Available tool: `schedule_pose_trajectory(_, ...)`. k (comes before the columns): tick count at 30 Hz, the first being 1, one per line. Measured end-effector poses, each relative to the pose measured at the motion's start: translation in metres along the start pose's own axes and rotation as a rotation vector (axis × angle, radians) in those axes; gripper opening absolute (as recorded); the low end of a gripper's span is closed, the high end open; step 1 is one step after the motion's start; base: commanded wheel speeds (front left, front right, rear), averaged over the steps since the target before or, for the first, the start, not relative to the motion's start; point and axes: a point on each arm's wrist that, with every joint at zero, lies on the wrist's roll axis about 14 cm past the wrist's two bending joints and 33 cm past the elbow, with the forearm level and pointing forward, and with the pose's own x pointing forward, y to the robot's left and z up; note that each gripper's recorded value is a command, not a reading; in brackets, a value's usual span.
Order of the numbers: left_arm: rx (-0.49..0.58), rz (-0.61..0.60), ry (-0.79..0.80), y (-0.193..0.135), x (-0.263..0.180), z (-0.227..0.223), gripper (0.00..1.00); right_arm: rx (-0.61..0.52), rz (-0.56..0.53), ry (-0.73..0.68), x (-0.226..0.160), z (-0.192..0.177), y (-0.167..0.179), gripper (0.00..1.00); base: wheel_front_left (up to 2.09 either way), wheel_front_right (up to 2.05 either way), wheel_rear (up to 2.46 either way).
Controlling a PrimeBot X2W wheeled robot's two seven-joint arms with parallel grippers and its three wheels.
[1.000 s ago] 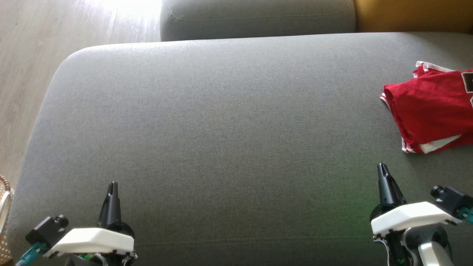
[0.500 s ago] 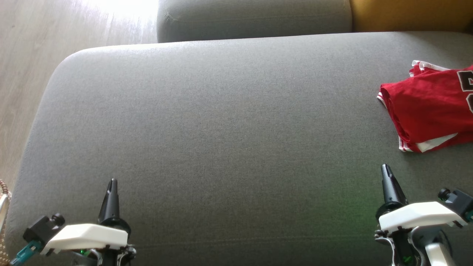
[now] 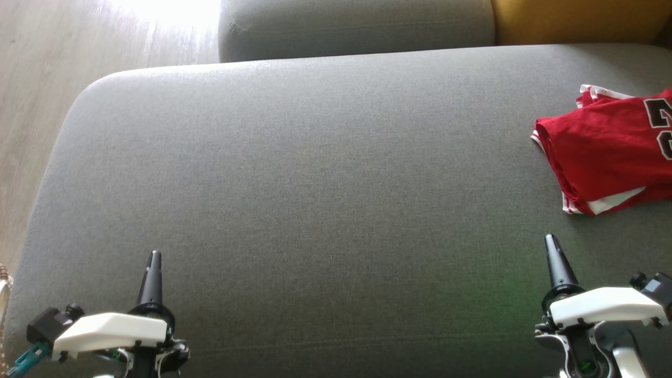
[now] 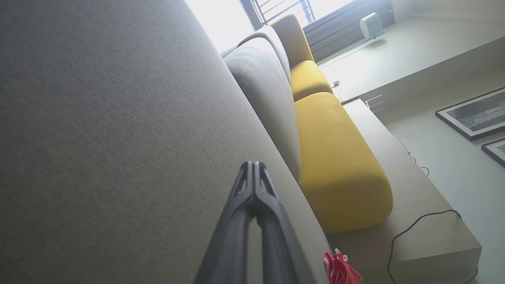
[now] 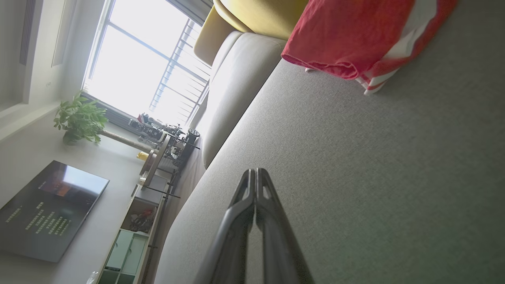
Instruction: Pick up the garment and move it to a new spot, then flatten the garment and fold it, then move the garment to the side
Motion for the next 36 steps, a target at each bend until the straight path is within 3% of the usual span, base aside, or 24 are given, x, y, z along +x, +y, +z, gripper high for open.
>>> schedule_pose_trajectory(36, -0.388, -0.051, 0.040, -0.015, 0.017, 0.004, 0.00, 0.456, 0.011, -0.031, -0.002, 0.018, -0.002, 0.00, 0.00, 0.00, 0.00)
